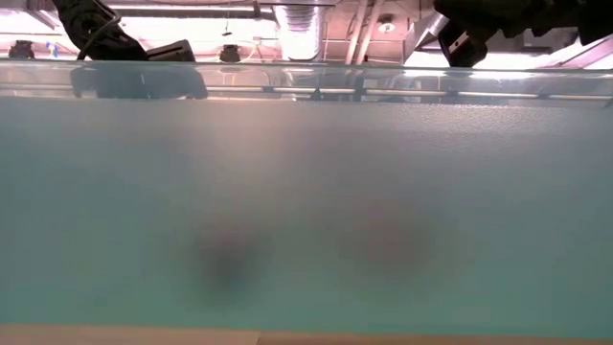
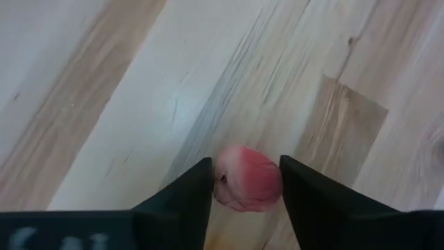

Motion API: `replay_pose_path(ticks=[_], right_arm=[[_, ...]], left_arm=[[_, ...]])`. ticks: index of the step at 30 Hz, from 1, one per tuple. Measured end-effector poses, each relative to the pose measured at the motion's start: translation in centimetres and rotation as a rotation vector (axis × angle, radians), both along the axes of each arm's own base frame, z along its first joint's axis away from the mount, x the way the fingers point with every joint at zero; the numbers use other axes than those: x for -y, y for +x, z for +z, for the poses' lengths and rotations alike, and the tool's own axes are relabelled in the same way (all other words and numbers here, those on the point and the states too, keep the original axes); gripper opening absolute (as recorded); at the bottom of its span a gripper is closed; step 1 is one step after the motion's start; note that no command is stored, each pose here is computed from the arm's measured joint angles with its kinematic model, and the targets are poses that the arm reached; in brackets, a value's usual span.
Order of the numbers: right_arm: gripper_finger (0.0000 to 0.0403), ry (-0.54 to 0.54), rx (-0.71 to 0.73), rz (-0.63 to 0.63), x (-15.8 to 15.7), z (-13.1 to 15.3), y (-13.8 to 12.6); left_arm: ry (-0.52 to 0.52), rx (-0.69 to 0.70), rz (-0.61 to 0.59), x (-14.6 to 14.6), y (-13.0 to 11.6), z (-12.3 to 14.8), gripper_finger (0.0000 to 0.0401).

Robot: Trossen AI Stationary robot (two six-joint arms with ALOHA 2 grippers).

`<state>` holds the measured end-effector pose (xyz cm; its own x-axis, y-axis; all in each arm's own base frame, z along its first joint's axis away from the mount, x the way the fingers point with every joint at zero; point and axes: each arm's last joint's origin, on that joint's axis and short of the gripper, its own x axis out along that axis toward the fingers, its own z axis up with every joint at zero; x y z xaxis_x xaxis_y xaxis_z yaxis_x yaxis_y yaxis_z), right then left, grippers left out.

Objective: Pick and placing Produce into tupperware
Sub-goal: Put the pink peach into the green bin

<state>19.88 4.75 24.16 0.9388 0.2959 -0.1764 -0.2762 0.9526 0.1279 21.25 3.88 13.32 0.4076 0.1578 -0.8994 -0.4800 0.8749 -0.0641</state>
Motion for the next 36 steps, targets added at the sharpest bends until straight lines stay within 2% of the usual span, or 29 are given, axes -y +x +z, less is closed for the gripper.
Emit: replay_pose_path(ticks=[4,7,13,20,29,36], right_arm=[[0.0059,0.0,0.0,0.0,0.0,0.0,0.0],[0.0059,0.0,0.0,0.0,0.0,0.0,0.0],[0.0059,0.007,-0.002,-0.002,0.0,0.0,0.0],[0.0059,0.008,-0.002,-0.002,0.0,0.0,0.0],[0.0059,0.007,-0.002,-0.002,0.0,0.0,0.0],[0.0059,0.007,-0.002,-0.002,0.0,0.0,0.0]], left_arm=[[-0.014,0.033,-0.008,0.0,0.3,0.1,0.0119],[-0.025,0.082,-0.023,0.0,0.7,0.4,0.0109],[-0.068,0.192,-0.051,0.1,1.5,0.9,0.012],[-0.194,0.45,-0.132,0.5,3.3,2.5,0.0122],[-0.34,0.772,-0.293,3.8,5.1,5.4,0.0119],[-0.361,0.82,-0.334,7.3,5.2,5.9,0.0119]])
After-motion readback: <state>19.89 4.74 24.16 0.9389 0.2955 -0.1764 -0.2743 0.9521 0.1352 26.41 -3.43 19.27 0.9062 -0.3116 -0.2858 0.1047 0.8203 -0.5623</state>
